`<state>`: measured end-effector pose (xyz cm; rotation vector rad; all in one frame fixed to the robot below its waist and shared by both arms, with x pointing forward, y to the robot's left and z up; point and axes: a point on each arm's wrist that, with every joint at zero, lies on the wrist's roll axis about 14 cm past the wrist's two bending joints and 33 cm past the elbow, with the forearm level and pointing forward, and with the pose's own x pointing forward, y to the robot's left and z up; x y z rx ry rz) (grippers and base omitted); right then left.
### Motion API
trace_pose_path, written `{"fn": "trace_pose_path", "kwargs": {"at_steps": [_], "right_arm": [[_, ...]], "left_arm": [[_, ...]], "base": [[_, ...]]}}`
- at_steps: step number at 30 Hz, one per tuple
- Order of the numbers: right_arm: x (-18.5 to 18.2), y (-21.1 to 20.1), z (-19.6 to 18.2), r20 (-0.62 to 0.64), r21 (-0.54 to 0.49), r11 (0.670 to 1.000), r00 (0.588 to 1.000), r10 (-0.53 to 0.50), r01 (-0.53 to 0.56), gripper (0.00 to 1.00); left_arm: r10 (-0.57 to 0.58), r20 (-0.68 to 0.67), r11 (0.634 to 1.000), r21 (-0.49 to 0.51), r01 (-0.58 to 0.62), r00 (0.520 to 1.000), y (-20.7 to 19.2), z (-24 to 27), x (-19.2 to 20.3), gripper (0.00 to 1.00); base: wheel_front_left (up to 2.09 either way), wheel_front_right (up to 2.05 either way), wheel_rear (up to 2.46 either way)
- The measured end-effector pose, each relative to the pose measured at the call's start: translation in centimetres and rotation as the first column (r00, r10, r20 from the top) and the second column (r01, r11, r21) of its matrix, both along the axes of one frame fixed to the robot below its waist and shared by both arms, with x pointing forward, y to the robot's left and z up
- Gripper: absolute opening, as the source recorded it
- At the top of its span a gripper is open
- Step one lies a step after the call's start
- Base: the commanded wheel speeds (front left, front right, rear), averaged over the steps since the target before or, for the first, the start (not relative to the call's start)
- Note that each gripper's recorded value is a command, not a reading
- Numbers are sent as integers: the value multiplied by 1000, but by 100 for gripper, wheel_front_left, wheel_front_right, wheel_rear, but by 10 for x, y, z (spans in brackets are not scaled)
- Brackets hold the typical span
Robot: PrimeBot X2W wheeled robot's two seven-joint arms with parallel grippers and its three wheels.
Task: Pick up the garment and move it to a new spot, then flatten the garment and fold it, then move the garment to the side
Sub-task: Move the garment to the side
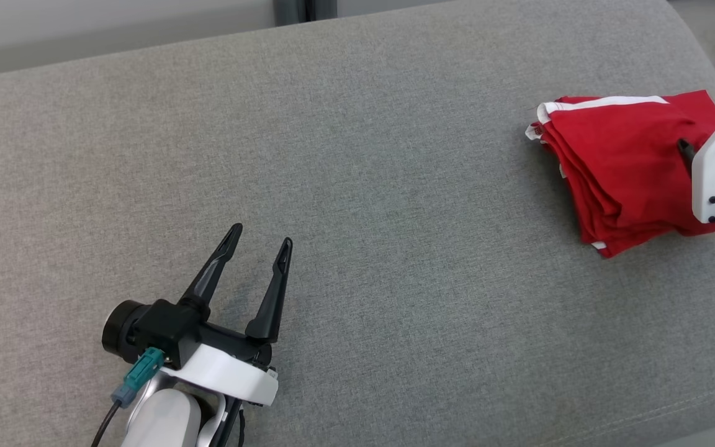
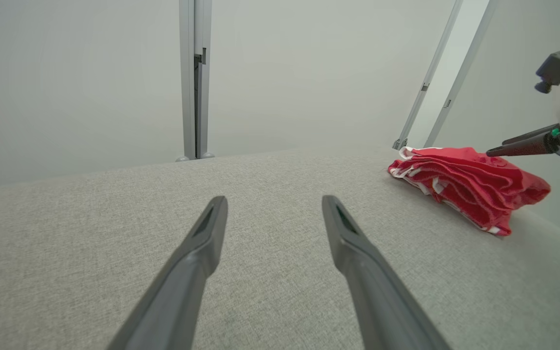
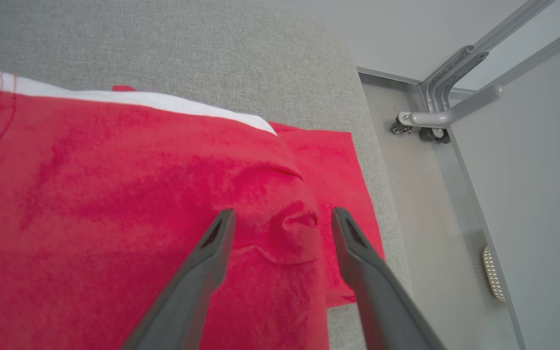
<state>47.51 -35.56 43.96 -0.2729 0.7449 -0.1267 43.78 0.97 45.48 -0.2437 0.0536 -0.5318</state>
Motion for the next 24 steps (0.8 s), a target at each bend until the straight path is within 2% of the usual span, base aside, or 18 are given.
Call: {"fn": "trace_pose_path", "kwargs": {"at_steps": [4, 8, 11, 15, 20, 24], "right_arm": [[1, -5, 13, 43, -36, 999, 999, 7, -6, 100], [14, -4, 48, 185, -56, 998, 982, 37, -27, 100], [23, 5, 77, 327, -48, 997, 943, 69, -56, 100], [28, 28, 111, 493, -18, 994, 864, 106, -111, 100], [21, 64, 125, 597, 60, 980, 794, 115, -187, 100], [13, 90, 123, 634, 114, 962, 763, 122, -248, 100]], "left_arm": [[5, 15, 1000, 1, -5, 1000, 2, 7, -1, 100], [28, 41, 1000, -3, -28, 999, 9, 18, -3, 100], [59, 61, 998, -1, -59, 996, 19, 27, -6, 100], [128, 100, 992, 3, -129, 987, 43, 43, -11, 100], [240, 156, 969, 19, -245, 958, 86, 63, -22, 100], [325, 192, 942, 22, -335, 926, 119, 76, -35, 100]], "base": [[0, 0, 0], [0, 0, 0], [0, 0, 0], [0, 0, 0], [0, 0, 0], [0, 0, 0]]}}
